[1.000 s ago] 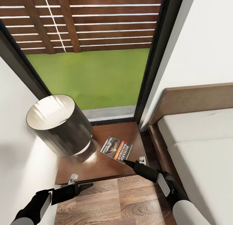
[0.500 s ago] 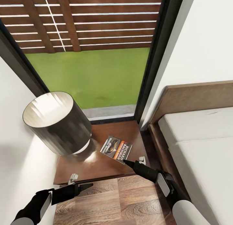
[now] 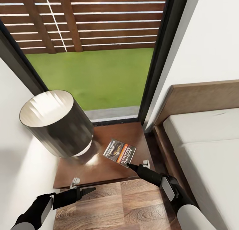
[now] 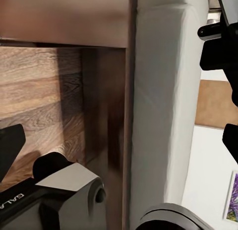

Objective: In the bedroom, move the book from the bed onto either nightstand, and place the two sandals side by side next to the bed.

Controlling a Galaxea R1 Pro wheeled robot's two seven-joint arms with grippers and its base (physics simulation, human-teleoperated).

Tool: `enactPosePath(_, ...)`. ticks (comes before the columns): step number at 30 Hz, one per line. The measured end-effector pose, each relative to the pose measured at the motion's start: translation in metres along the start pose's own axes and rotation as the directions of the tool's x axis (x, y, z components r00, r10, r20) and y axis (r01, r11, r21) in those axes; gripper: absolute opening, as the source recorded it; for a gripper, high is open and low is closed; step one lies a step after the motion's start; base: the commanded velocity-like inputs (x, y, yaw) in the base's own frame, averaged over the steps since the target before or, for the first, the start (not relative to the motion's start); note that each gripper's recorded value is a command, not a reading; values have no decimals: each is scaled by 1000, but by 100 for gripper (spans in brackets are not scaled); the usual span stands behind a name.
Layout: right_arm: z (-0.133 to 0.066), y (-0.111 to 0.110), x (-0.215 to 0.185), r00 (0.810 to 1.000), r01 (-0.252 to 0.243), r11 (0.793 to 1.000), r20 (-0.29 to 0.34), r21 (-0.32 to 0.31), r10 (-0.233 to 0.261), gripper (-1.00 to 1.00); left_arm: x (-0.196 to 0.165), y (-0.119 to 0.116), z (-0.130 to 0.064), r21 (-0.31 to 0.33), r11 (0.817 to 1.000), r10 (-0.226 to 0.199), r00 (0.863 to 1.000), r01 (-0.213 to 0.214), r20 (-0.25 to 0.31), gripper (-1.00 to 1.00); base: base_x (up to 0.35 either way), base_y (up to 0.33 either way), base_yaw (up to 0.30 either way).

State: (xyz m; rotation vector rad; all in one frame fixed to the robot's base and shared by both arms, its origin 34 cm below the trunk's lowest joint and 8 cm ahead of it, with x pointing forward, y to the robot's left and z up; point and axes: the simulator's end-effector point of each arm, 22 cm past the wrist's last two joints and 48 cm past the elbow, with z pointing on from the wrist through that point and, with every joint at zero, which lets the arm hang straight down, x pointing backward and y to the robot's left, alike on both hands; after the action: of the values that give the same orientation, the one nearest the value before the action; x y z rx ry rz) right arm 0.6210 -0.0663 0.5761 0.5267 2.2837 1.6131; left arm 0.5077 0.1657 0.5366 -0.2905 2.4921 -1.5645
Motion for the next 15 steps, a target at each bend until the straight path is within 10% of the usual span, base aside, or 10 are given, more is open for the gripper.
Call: enactPosePath(15, 8, -25, 2, 1000, 0, 1000, 1, -2, 0, -100, 3, 24, 11, 0, 1000, 0, 1000, 0, 0, 100, 0, 0, 0)
